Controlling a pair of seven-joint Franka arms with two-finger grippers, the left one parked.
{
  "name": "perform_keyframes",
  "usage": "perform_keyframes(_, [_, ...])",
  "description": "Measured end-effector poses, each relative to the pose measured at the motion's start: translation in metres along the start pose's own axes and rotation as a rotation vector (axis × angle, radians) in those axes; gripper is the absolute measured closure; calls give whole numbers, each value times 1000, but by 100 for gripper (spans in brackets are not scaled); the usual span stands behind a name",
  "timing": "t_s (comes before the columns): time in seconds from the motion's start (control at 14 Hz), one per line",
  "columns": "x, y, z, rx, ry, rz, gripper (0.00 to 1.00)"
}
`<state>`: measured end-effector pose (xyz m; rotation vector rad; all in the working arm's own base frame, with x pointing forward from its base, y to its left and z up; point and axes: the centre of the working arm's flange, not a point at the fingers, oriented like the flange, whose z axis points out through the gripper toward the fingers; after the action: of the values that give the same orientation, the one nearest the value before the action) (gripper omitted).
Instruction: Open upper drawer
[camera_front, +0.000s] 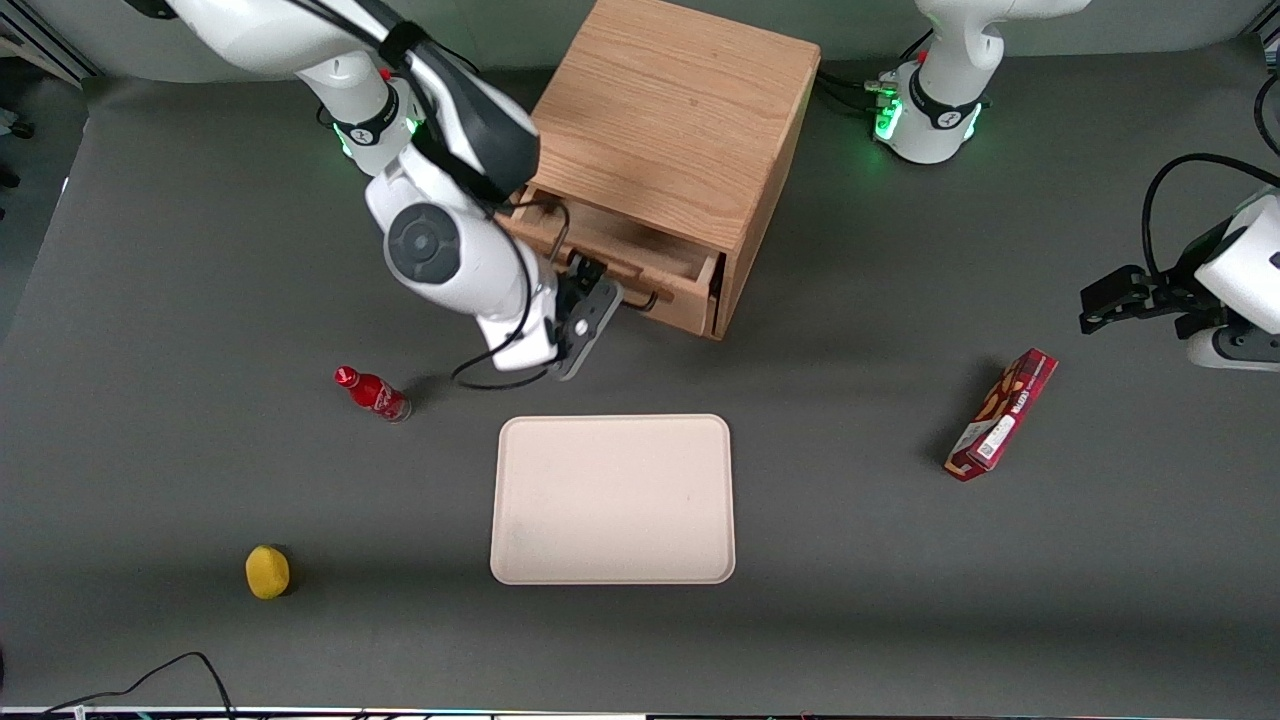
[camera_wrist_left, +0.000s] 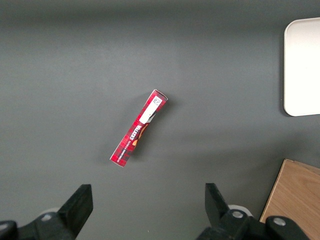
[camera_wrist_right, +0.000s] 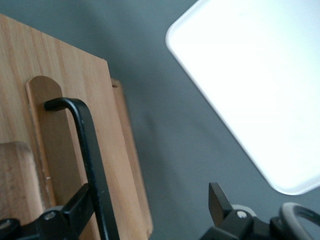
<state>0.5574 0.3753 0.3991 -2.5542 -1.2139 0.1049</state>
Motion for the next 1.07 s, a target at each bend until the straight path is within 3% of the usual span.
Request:
perform_keyframes(0.21, [7, 45, -8, -29, 7, 31, 0])
perform_keyframes(0.57, [11, 108, -23, -33, -3, 26, 0])
perform_keyframes(0.93, [6, 169, -69, -86, 58, 35, 0])
perform_keyframes(1.07, [4, 169, -83, -78, 46, 34, 0])
